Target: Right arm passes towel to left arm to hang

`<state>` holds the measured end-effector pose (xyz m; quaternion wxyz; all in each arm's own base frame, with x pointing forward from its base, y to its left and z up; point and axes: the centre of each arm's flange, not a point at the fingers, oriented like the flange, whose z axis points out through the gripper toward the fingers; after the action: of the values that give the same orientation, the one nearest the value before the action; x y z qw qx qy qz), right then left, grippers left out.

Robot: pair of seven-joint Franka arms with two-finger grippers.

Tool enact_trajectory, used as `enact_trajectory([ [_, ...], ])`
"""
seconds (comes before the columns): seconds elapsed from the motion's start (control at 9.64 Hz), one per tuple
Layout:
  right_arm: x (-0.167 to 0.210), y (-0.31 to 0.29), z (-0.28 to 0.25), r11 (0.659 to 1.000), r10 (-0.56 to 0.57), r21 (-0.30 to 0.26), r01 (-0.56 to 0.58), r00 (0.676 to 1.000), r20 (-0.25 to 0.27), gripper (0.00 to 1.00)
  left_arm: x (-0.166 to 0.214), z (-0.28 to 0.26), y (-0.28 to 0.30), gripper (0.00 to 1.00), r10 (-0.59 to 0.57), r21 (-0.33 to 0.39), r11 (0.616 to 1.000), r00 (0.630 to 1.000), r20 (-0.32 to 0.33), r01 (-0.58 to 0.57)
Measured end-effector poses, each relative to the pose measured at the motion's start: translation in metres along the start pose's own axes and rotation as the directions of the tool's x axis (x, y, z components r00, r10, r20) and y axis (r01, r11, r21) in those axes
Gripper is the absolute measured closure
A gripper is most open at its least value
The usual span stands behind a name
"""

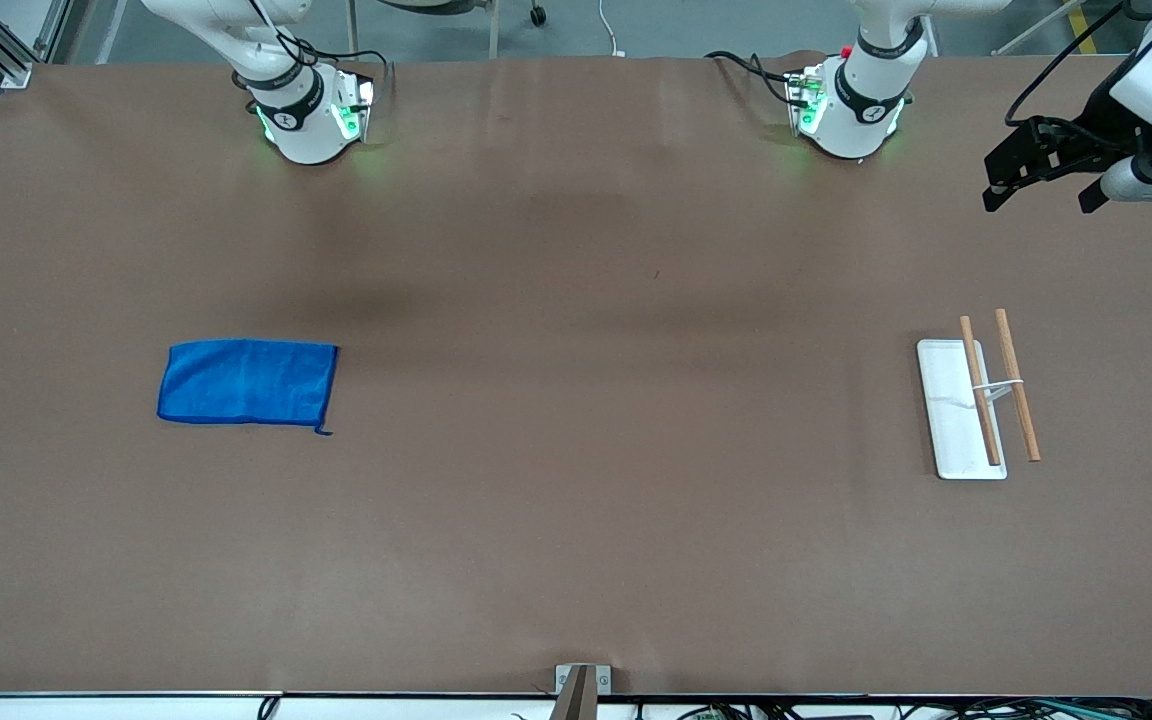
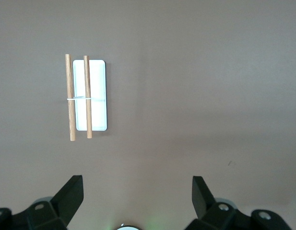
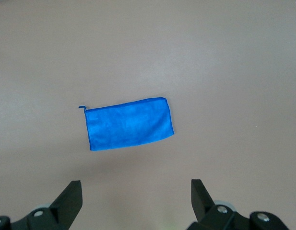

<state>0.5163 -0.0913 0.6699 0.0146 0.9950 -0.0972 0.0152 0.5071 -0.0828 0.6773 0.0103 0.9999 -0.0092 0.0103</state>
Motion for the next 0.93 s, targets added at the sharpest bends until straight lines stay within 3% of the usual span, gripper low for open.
enact_trajectory([
  [0.62,0.001,0.0,0.004,1.0,-0.004,-0.003,0.004,1.0,0.01,0.0,0.0,0.002,0.0,0.0,0.0,0.001,1.0,1.0,0.006,0.0],
  [0.93,0.02,-0.009,0.049,1.0,-0.022,-0.01,0.023,0.995,0.095,0.0,0.002,0.005,0.0,0.0,0.0,0.001,1.0,1.0,0.012,0.0],
])
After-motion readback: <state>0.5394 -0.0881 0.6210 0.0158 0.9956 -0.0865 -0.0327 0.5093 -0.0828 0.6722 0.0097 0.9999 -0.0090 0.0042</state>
